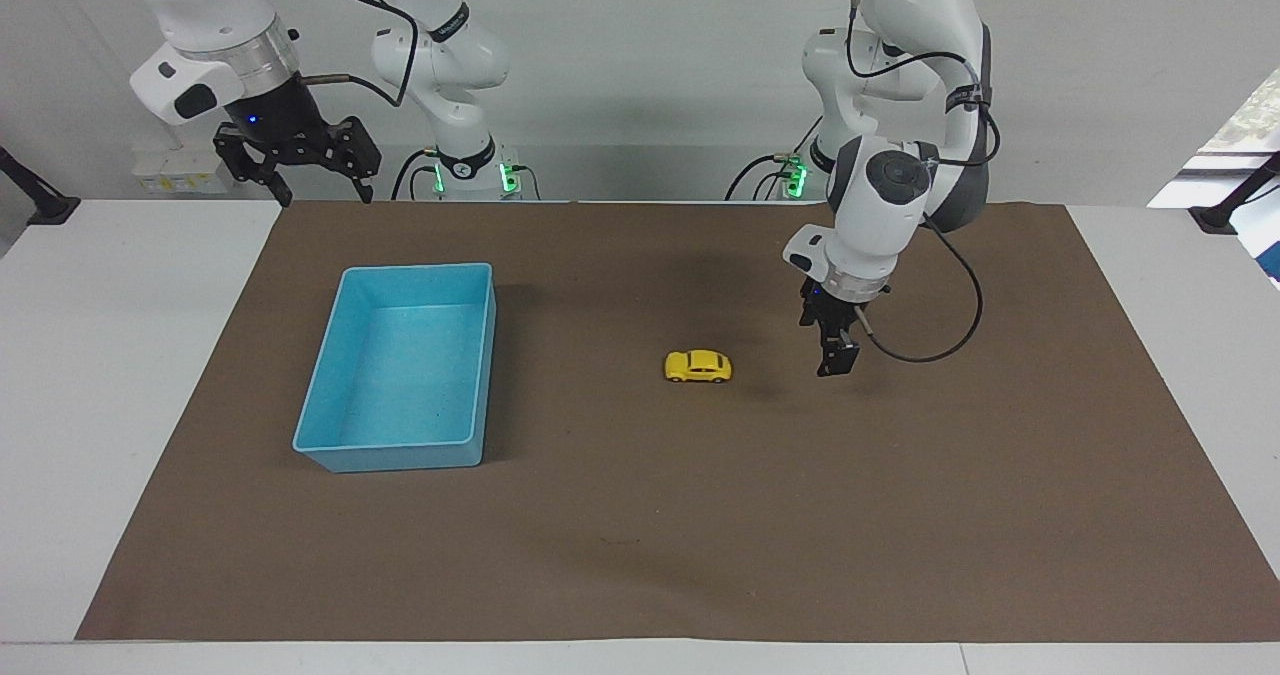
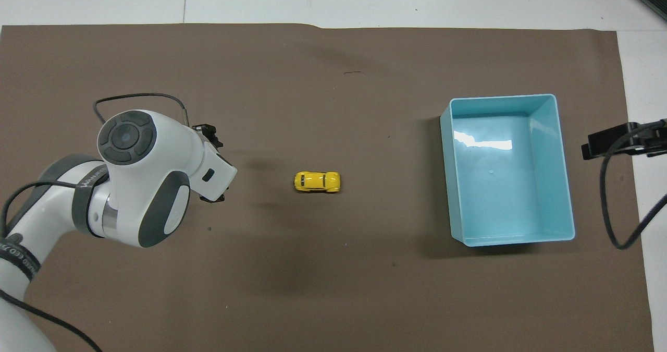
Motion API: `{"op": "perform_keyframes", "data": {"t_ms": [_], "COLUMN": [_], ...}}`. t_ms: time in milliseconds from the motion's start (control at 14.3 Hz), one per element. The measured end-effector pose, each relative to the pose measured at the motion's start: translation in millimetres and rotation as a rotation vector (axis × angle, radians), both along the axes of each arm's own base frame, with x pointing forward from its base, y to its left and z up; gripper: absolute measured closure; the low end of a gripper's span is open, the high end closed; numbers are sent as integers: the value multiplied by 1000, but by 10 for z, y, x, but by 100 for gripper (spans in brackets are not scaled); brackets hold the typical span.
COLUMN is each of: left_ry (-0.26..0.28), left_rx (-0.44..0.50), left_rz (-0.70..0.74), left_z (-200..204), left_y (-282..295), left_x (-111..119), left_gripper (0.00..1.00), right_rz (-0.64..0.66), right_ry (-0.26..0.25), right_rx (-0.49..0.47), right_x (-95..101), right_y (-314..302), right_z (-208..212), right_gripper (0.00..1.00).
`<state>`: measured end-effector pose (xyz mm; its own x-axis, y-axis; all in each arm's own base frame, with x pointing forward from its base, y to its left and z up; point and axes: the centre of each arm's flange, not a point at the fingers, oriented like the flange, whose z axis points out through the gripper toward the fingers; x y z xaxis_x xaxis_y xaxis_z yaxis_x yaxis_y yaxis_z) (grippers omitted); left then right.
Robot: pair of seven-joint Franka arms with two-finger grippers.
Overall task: Wind up and store yellow beetle car
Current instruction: 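Release the car and withdraw the left gripper to rest, then reach the right gripper toward the car beside the blue box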
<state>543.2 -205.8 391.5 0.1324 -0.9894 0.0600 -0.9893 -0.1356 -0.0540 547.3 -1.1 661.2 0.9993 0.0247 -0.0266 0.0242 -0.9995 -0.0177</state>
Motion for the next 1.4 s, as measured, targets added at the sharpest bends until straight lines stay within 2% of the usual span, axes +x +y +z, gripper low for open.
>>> {"op": "perform_keyframes", "data": {"t_ms": [280,491,771,912,1122,1402], "left_ry": [14,44,20,20,45,68], "left_rx": [-12,-17,-58,-75,-69,-43], "left_rz": [261,562,929,1092,1216,1273], "left_z": [238,617,1142,1335,1642,1987], "left_y": [229,551,987,1144,1302,1631], "left_x": [142,316,502,500,357,161], "left_gripper": [0,0,0,0,0,0], "right_rz": [-2,-5,-5,2,70,274], "right_ry": [-22,-25,-26,-26,-26,-8], "right_rx": [0,0,0,0,2,7], "right_x": [24,27,28,28,28,-7], "right_y": [-11,-28,-23,-15,24,153], "right_z": [19,21,22,21,17,-69], "right_gripper": [0,0,0,0,0,0]}}
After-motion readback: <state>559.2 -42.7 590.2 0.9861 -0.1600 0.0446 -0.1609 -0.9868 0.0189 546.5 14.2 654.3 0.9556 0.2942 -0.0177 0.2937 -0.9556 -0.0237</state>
